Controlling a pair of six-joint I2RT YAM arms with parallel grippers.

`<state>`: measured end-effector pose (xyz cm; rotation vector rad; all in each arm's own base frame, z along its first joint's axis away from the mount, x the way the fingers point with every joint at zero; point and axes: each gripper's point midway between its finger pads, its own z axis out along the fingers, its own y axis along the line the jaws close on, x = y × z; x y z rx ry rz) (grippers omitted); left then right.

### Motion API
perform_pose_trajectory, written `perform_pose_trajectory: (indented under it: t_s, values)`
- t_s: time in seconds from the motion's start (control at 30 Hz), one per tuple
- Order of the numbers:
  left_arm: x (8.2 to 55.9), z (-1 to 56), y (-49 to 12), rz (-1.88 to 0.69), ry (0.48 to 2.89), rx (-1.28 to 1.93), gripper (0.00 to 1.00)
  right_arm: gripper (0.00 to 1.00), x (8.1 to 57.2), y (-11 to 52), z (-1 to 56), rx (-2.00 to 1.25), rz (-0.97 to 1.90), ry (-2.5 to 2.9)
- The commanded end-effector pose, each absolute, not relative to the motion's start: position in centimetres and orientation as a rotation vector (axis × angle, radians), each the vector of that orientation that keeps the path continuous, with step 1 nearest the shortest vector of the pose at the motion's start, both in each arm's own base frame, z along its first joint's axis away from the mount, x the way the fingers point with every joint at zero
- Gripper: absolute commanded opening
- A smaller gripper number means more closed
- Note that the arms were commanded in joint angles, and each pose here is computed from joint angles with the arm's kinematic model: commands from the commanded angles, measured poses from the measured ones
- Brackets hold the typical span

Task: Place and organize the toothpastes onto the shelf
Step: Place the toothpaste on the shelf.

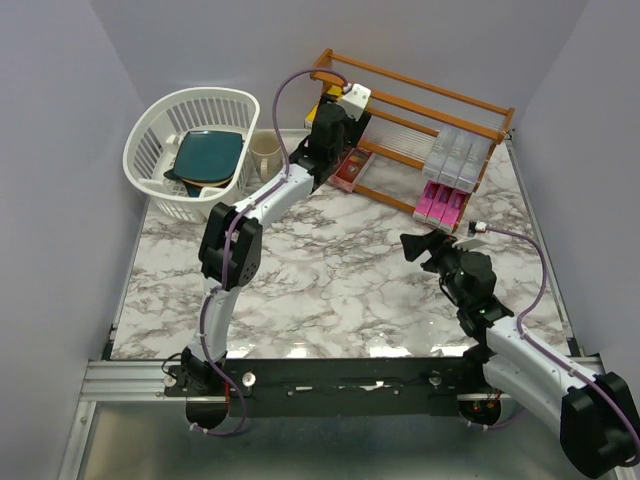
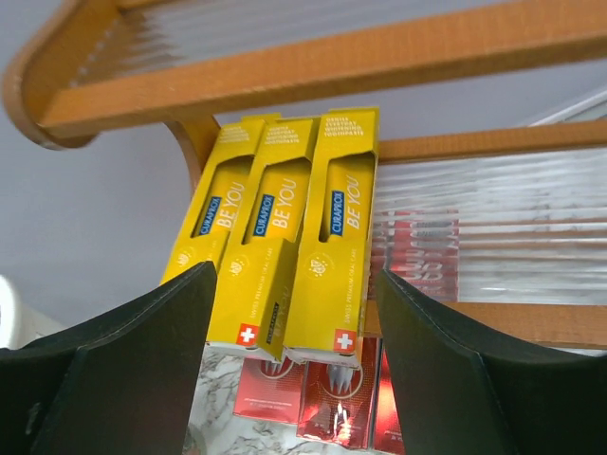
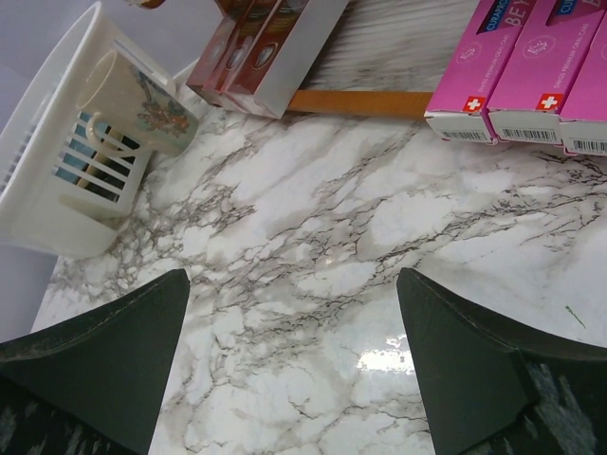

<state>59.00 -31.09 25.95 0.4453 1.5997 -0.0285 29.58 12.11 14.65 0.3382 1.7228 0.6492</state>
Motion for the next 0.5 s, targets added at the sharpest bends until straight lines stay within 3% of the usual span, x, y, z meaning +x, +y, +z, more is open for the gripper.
perform_pose_trajectory:
  t_s: [0.0, 0.27, 0.47]
  values:
    - [57.7, 30.7, -31.4, -0.113, 1.522, 0.393, 0.79, 0.99, 29.9, 12.5, 15.9, 0.321, 0.667, 1.697]
    - [56.0, 27.6, -35.2, -0.333, 1.646, 0.435, 0.64, 0.99, 30.0, 12.5, 15.9, 0.323, 0.670, 1.697]
    - [55.8, 25.2, -36.6, -0.366, 1.688, 0.450, 0.62, 0.99, 30.0, 12.6, 15.8, 0.321, 0.671, 1.700]
